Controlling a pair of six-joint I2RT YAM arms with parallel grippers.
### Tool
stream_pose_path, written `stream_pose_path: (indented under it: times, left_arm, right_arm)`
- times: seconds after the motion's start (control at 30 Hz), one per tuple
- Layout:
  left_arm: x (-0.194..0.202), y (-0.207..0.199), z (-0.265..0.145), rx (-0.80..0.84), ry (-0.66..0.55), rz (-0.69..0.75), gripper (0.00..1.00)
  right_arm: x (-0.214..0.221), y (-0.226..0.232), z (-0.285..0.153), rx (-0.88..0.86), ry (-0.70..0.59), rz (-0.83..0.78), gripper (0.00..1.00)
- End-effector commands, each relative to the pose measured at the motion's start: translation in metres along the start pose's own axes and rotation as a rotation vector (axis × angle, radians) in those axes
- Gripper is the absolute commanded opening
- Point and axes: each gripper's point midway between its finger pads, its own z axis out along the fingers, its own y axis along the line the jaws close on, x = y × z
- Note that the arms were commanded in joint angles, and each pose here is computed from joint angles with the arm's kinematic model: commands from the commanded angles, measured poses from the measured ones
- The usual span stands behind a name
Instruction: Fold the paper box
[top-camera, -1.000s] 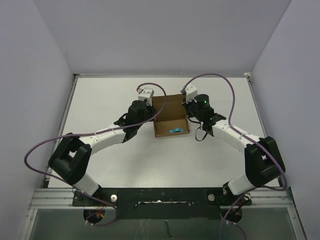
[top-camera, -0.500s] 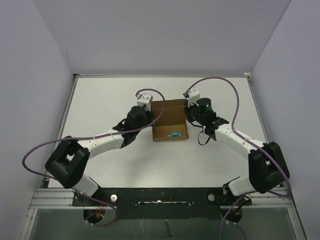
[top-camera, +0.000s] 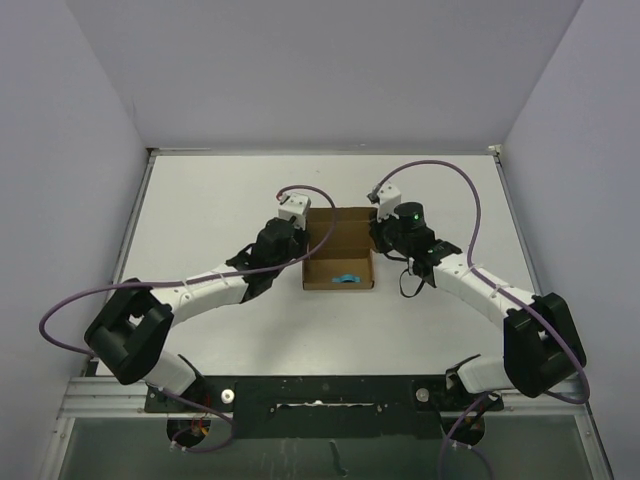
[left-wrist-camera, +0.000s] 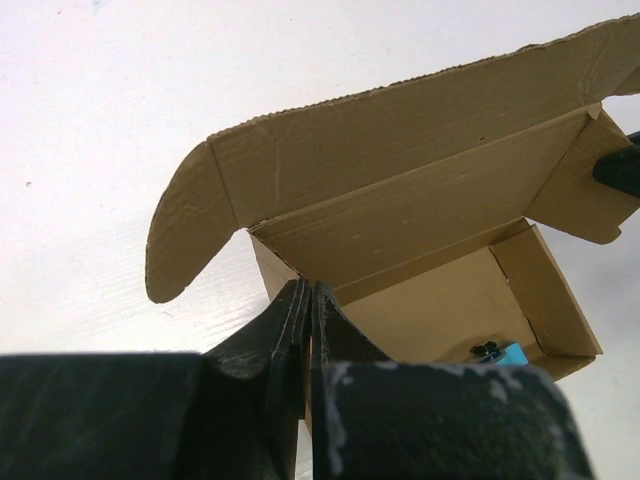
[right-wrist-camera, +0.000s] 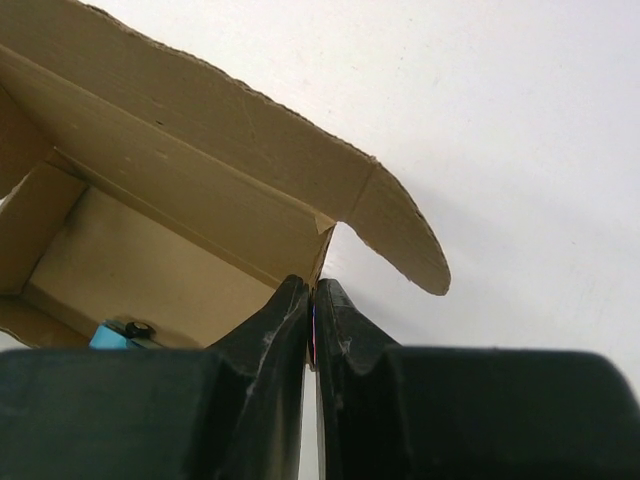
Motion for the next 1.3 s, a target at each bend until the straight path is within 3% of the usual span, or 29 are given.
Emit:
stream_pose_path:
  times: [0.0, 0.4, 0.6, 1.07, 1.27]
  left_arm:
    - [-0.036, -0.022, -0.017, 0.084, -0.092, 0.0, 0.0]
    - [-0.043, -0.021, -0.02, 0.078, -0.102, 0.023, 0.0]
    - [-0.049, -0.022, -0.019, 0.081, -0.117, 0.03, 0.0]
    - [-0.09, -0.003, 0.03, 0.163, -0.228, 0.138, 0.0]
    - [-0.082, 0.003, 0.053, 0.187, -0.243, 0.176, 0.0]
  right_arm:
    - [-0.034, 0.021, -0.008, -0.081, -0.086, 0.006, 0.08]
    - [-0.035, 0.017, -0.005, -0.061, -0.062, -0.024, 0.11]
    - [-0.041, 0.011, -0.002, -0.04, -0.059, -0.032, 0.0]
    - [-0.107, -0.014, 0.037, 0.067, -0.331, -0.187, 0.0]
    - [-0.114, -0.023, 0.057, 0.107, -0.371, -0.164, 0.0]
